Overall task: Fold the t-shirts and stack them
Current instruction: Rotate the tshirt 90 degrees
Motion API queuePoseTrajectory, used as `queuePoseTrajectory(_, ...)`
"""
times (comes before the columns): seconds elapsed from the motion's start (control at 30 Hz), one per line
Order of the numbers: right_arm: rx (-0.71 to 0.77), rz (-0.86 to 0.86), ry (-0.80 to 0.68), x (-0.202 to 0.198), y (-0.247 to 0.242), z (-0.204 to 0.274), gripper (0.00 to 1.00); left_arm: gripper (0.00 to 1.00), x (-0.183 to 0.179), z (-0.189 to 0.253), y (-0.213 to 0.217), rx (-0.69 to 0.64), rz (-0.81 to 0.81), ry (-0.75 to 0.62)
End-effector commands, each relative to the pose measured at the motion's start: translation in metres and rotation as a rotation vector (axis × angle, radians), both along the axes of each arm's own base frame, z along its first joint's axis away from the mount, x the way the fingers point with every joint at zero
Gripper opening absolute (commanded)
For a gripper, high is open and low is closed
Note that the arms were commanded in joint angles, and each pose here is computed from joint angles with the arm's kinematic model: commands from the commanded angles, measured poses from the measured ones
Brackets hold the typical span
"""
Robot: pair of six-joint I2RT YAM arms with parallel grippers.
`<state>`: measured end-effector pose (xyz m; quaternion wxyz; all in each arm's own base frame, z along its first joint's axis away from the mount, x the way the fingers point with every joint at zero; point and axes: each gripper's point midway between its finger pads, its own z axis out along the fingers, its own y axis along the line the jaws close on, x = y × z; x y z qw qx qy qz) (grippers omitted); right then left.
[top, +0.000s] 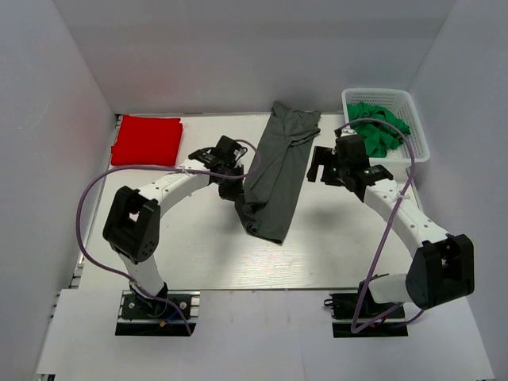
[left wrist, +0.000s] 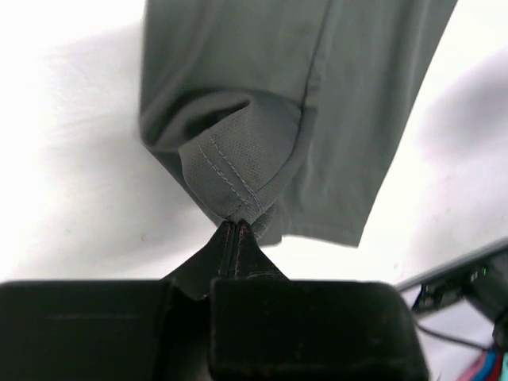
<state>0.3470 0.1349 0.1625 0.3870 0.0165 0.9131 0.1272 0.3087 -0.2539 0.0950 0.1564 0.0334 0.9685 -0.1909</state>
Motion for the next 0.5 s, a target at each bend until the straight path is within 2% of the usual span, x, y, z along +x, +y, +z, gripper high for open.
queuePoseTrajectory(0.0, 0.050, 0.022, -0.017, -0.005, 0.007, 0.003, 0.90, 0.00, -0.022, 0.023, -0.004, -0.041, -0.092, 0.015)
queuePoseTrajectory(0.23, 0.127, 0.109, 0.037, -0.025, 0.025, -0.015, 0.90, 0.00, -0.034, 0.041, 0.001, -0.010, -0.169, 0.030)
queuePoseTrajectory(0.47, 0.261, 0.269, -0.005, -0.040, 0.053, -0.008, 0.90, 0.00, -0.030, 0.046, 0.005, 0.021, -0.165, 0.017)
